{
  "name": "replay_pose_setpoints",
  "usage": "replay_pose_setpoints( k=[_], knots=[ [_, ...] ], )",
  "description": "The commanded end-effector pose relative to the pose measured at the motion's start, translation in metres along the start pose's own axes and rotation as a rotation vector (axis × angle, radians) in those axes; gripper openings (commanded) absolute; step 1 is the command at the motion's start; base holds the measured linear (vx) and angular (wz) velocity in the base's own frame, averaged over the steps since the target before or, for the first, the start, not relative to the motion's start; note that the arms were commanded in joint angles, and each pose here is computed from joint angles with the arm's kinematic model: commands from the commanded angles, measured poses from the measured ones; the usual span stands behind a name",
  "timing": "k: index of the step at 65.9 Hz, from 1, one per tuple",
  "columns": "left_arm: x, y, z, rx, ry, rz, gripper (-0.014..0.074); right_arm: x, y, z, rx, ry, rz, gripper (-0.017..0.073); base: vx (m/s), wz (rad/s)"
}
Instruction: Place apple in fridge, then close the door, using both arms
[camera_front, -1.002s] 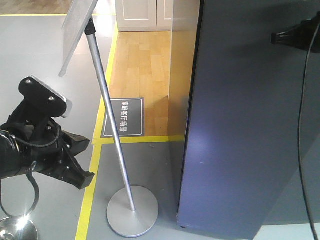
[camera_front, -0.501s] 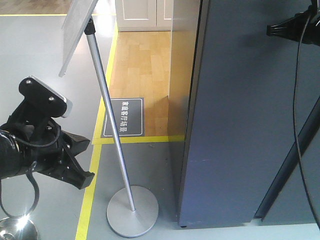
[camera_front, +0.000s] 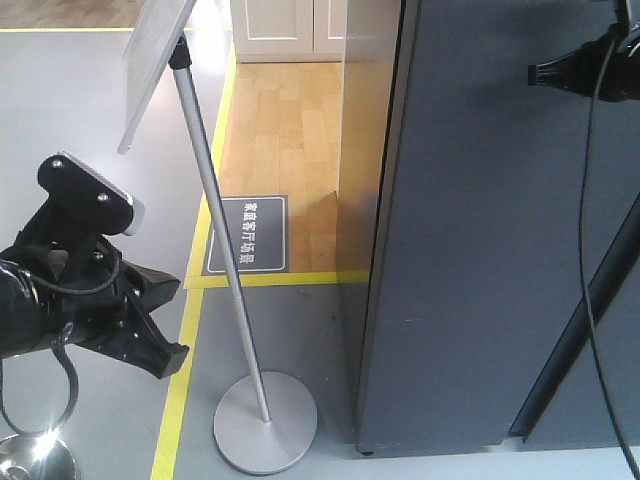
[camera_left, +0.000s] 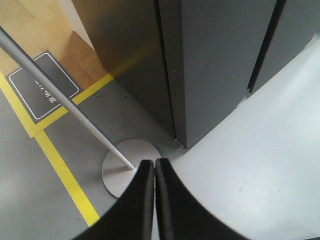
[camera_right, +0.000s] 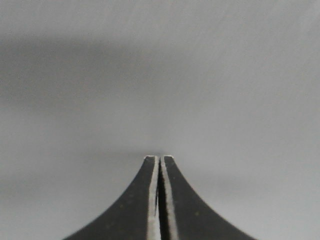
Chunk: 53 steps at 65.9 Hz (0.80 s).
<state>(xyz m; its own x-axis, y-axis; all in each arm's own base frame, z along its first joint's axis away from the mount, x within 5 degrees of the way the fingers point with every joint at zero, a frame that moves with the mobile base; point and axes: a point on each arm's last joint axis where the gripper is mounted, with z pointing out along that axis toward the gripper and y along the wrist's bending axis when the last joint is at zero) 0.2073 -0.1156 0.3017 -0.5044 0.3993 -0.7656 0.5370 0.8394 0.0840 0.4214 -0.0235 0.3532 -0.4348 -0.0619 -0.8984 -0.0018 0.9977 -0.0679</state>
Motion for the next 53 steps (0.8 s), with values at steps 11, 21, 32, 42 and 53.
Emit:
replay_pose_setpoints(
  k=[11, 21, 32, 42, 53],
  knots=[
    [-0.015, 0.002, -0.011, -0.012, -0.106, -0.013, -0.0006, -0.002, 0.004, -0.056, -0.025, 0.063, -0.015, -0.0003, 0.00, 0.00],
    [-0.015, 0.002, -0.011, -0.012, -0.107, -0.013, -0.0006, 0.024, 0.023, -0.084, -0.072, 0.113, -0.049, -0.0003, 0.00, 0.00],
    [-0.015, 0.002, -0.011, -0.012, -0.107, -0.013, -0.0006, 0.058, 0.049, -0.121, -0.147, 0.149, -0.081, -0.0003, 0.00, 0.00],
    [-0.015, 0.002, -0.011, -0.012, -0.107, -0.013, -0.0006, 0.088, 0.058, -0.157, -0.178, 0.207, -0.085, -0.0003, 0.00, 0.00],
    [-0.015, 0.002, -0.011, -0.012, -0.106, -0.013, -0.0006, 0.117, 0.048, -0.196, -0.137, 0.336, -0.088, -0.0003, 0.00, 0.00]
  ],
)
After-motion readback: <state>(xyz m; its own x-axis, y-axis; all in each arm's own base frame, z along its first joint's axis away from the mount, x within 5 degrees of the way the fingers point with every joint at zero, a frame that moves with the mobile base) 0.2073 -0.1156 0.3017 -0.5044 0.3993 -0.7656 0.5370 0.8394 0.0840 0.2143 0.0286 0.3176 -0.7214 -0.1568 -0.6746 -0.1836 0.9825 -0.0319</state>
